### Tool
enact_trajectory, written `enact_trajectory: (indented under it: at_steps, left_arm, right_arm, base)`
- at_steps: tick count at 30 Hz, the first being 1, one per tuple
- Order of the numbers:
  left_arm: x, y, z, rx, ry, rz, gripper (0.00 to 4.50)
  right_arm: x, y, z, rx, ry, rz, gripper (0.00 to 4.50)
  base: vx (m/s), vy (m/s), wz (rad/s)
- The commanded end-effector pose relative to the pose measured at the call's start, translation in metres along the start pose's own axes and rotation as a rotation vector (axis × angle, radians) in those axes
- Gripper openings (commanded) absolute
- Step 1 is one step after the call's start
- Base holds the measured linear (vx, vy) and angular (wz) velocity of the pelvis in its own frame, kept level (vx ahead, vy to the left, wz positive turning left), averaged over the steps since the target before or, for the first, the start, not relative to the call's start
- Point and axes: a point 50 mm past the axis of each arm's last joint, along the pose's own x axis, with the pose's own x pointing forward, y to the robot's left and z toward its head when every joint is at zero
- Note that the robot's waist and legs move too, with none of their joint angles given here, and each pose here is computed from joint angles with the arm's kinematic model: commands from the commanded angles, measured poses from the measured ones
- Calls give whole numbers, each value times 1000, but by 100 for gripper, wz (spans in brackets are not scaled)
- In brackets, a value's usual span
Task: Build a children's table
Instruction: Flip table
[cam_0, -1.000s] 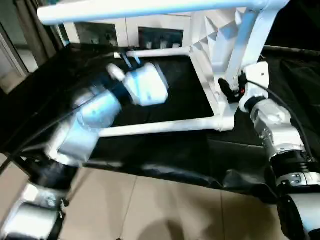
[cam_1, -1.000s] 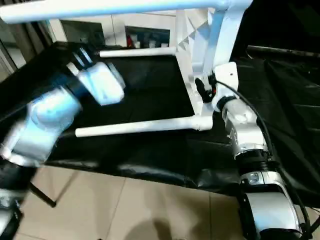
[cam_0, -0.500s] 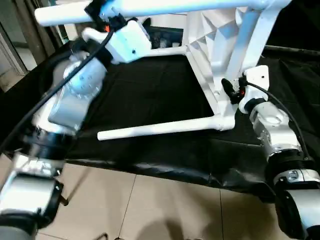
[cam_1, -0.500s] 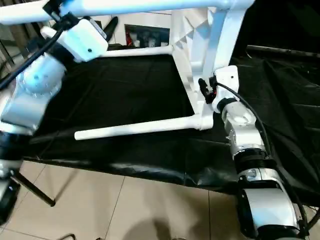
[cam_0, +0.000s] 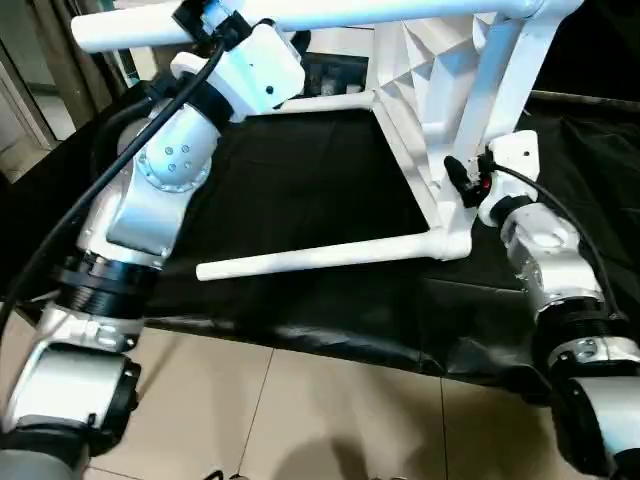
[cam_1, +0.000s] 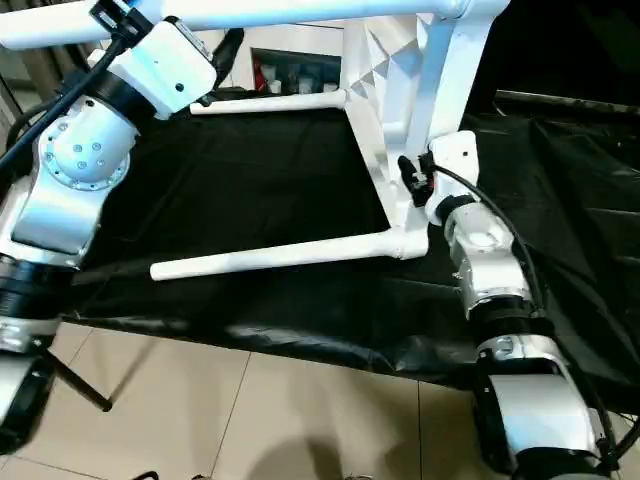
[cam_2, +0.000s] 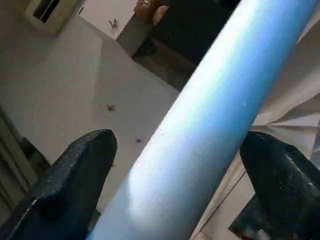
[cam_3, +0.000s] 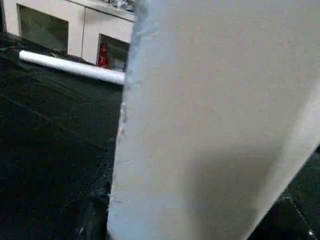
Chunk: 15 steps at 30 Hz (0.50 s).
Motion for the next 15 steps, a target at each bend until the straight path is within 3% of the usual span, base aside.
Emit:
enact_trajectory:
  at_steps: [1,6,15]
  left_arm:
    - [-3,-4,-6,-52,36,-14,412]
    - [-1,-5,-3,-75,27,-20,363]
    - [-1,0,-17,-86,129,-9,311]
  right_arm:
    - [7,-12,39,-149,-111,13,202]
    - [7,-37,69,-255,-151,-26,202]
    - [6,-58,105,-492,-159,-13,202]
  base:
    - [0,0,0]
    - [0,0,0]
    - [0,0,0]
